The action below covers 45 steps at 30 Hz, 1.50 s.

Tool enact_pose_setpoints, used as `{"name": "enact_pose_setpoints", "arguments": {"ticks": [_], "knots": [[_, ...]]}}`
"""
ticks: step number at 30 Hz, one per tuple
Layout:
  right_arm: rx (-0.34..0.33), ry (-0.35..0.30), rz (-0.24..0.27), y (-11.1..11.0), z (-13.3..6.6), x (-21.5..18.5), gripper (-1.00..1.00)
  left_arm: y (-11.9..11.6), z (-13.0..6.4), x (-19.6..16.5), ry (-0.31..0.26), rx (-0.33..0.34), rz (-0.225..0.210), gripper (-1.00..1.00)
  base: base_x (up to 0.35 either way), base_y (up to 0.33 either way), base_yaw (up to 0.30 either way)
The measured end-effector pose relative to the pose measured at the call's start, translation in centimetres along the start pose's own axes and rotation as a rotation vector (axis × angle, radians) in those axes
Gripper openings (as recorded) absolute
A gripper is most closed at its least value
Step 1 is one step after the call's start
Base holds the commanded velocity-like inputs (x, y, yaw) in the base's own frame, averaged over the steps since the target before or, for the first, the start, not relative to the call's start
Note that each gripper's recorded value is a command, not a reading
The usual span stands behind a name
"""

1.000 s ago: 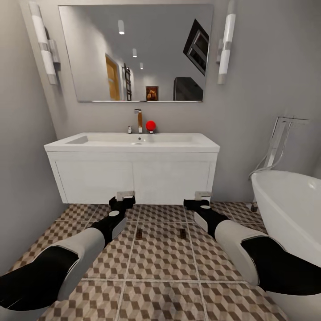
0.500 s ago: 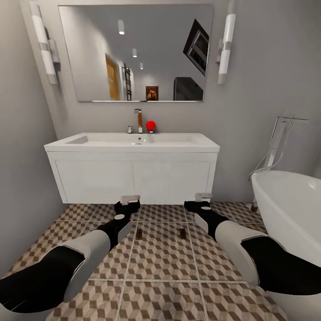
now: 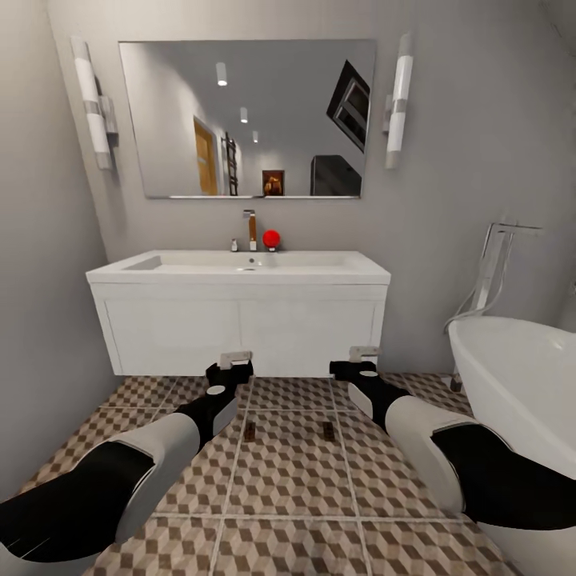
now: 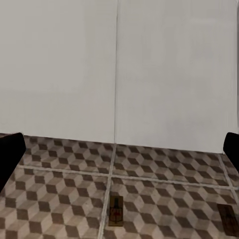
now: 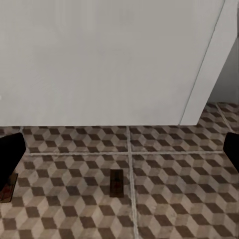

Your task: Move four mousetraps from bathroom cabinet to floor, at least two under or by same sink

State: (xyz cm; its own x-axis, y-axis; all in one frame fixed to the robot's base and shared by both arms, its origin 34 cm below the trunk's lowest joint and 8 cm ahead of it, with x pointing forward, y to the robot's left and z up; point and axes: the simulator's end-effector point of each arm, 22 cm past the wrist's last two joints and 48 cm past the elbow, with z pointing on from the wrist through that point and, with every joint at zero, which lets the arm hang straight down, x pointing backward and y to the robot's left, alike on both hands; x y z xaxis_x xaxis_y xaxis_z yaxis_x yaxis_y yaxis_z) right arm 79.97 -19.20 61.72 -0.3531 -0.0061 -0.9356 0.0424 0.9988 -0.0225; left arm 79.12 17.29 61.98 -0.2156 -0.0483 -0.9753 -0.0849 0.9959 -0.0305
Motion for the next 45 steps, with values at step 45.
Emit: {"name": "enact_pose_setpoints", "arguments": {"ticks": [45], "knots": [[0.007, 0.026, -0.003, -0.6, -1.2, -8.4, 1.0, 1.4, 0.2, -7.7, 0.051, -0.026, 0.011, 1.0, 0.0, 0.0, 0.0]]}}
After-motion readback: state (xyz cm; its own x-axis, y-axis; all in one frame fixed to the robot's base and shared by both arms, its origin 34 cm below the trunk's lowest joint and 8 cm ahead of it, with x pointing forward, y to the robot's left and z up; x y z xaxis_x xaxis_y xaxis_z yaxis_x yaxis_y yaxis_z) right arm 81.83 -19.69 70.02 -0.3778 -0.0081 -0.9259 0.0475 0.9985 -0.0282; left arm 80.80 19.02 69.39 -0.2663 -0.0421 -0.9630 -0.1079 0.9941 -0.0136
